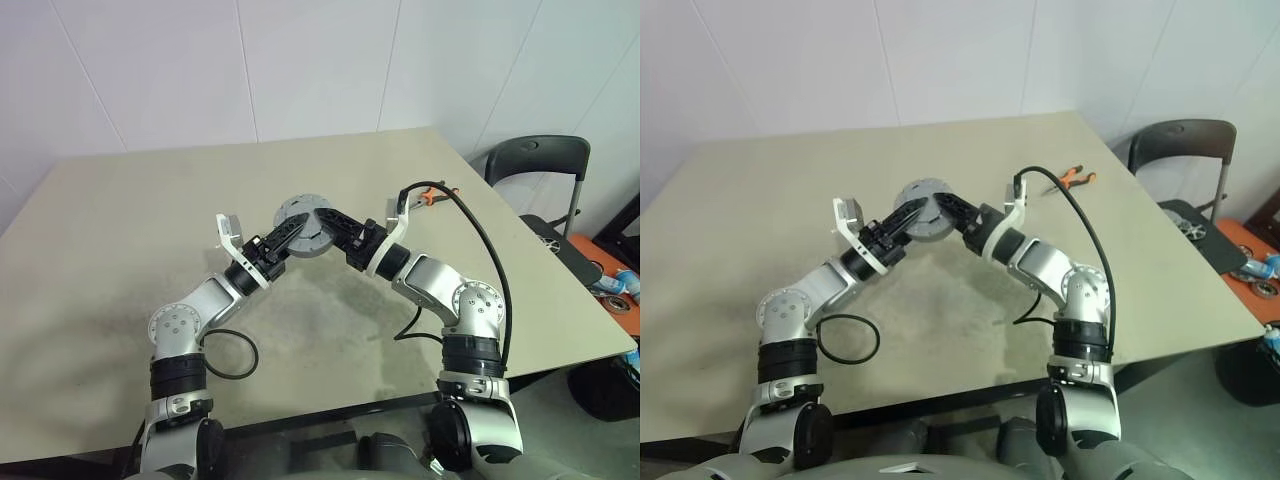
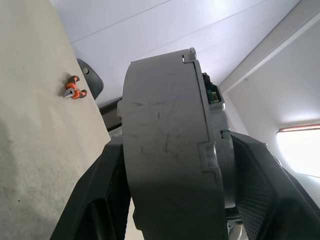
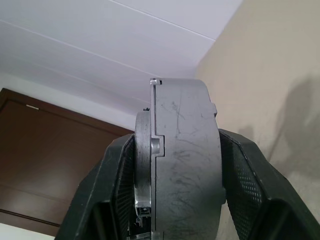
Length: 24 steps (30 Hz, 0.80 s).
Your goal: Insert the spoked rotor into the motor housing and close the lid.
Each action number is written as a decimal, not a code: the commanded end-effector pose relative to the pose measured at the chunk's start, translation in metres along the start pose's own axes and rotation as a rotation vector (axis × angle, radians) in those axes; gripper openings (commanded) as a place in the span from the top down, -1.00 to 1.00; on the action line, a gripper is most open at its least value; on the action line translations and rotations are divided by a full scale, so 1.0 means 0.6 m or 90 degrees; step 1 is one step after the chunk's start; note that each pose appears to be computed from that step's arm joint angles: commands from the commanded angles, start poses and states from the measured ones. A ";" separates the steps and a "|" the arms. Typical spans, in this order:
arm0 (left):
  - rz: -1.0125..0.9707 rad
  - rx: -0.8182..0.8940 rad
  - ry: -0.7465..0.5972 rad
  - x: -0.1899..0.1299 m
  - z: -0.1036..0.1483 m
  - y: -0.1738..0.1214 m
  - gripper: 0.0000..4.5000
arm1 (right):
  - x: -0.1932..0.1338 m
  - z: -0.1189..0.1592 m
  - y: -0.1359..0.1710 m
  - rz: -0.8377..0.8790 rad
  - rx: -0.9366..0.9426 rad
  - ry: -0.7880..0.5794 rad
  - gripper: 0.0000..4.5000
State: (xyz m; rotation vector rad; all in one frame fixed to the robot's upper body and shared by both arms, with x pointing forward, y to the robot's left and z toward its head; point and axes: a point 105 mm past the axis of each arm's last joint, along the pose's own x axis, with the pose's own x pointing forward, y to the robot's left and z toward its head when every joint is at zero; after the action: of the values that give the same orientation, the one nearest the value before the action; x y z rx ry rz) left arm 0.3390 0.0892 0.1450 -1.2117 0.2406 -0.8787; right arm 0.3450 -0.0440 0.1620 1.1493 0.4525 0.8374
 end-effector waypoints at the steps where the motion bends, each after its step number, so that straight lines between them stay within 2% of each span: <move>1: -0.005 0.032 -0.004 0.007 0.011 -0.015 -0.08 | 0.006 0.003 0.033 0.029 -0.082 0.002 0.04; 2: -0.003 0.033 -0.003 0.008 0.011 -0.015 -0.08 | 0.005 0.005 0.038 0.040 -0.091 -0.006 0.04; 7: -0.002 0.037 -0.003 0.014 0.011 -0.020 -0.08 | 0.005 0.007 0.033 0.036 -0.080 -0.010 -0.68; 15: 0.011 0.060 -0.026 0.025 0.027 -0.030 -0.08 | 0.004 0.018 0.016 0.012 -0.038 -0.030 -0.68; 18: 0.023 0.086 -0.074 0.015 0.068 -0.036 -0.08 | 0.000 0.026 0.008 -0.006 -0.038 -0.044 -0.68; 24: 0.067 0.162 -0.178 -0.054 0.175 -0.039 -0.08 | 0.002 0.025 0.002 -0.013 -0.034 -0.044 -0.68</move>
State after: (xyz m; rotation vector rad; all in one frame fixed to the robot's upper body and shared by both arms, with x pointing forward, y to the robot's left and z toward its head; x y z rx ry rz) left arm 0.3692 0.1649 0.1680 -1.0688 0.1026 -0.6068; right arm 0.3544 -0.0545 0.1546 1.1202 0.4204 0.7531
